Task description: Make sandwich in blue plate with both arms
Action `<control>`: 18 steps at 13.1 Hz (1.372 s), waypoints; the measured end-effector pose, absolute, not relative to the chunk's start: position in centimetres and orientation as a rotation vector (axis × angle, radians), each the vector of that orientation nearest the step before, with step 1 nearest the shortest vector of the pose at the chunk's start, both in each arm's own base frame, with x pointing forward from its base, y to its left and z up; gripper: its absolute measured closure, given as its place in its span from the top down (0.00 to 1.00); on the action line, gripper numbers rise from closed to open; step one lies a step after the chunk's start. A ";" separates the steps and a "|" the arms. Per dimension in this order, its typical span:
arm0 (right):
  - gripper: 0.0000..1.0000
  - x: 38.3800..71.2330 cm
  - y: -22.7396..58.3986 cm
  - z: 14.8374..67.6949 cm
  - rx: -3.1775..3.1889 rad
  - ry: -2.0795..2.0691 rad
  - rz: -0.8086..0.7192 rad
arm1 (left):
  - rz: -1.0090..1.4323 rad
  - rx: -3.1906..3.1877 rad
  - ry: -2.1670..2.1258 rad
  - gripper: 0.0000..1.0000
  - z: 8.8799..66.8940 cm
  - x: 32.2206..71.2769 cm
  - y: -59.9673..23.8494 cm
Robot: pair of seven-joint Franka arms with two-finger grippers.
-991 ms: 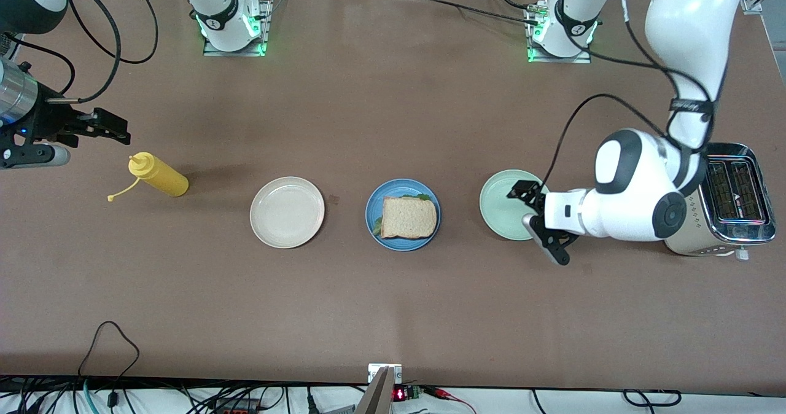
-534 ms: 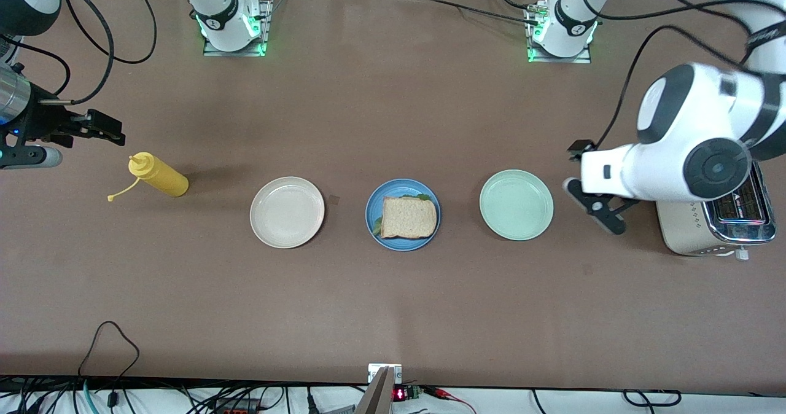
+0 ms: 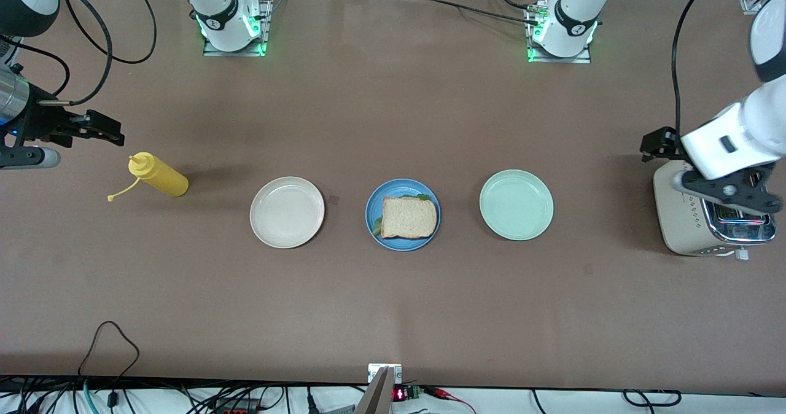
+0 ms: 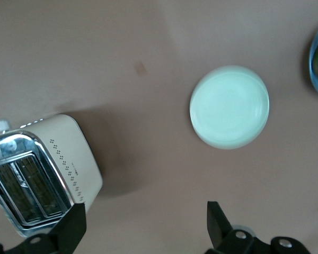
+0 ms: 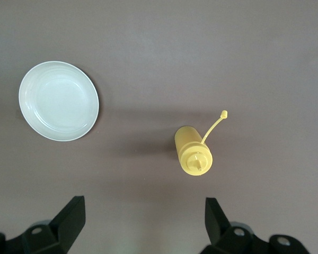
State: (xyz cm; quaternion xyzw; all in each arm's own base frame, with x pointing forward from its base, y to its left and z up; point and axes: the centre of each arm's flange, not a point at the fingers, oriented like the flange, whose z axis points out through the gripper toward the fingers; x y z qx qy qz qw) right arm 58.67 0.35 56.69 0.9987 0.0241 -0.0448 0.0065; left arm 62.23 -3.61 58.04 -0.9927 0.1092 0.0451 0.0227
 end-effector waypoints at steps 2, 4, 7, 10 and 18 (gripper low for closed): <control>1.00 58.7 0.2 56.6 3.125 0.072 -0.142 | 0.031 -3.097 0.216 1.00 57.7 59.9 -2.5; 1.00 58.7 0.2 56.6 3.125 0.070 -0.143 | 0.013 -3.098 0.201 1.00 57.8 57.4 -2.8; 1.00 58.7 0.1 56.6 3.125 0.070 -0.143 | -0.014 -3.096 0.201 1.00 58.1 55.3 -3.2; 1.00 58.7 0.1 56.5 3.125 0.070 -0.146 | -0.009 -3.096 0.205 1.00 57.8 55.1 -3.3; 1.00 58.7 0.1 56.5 3.125 0.070 -0.147 | -0.005 -3.096 0.210 1.00 57.6 55.1 -3.5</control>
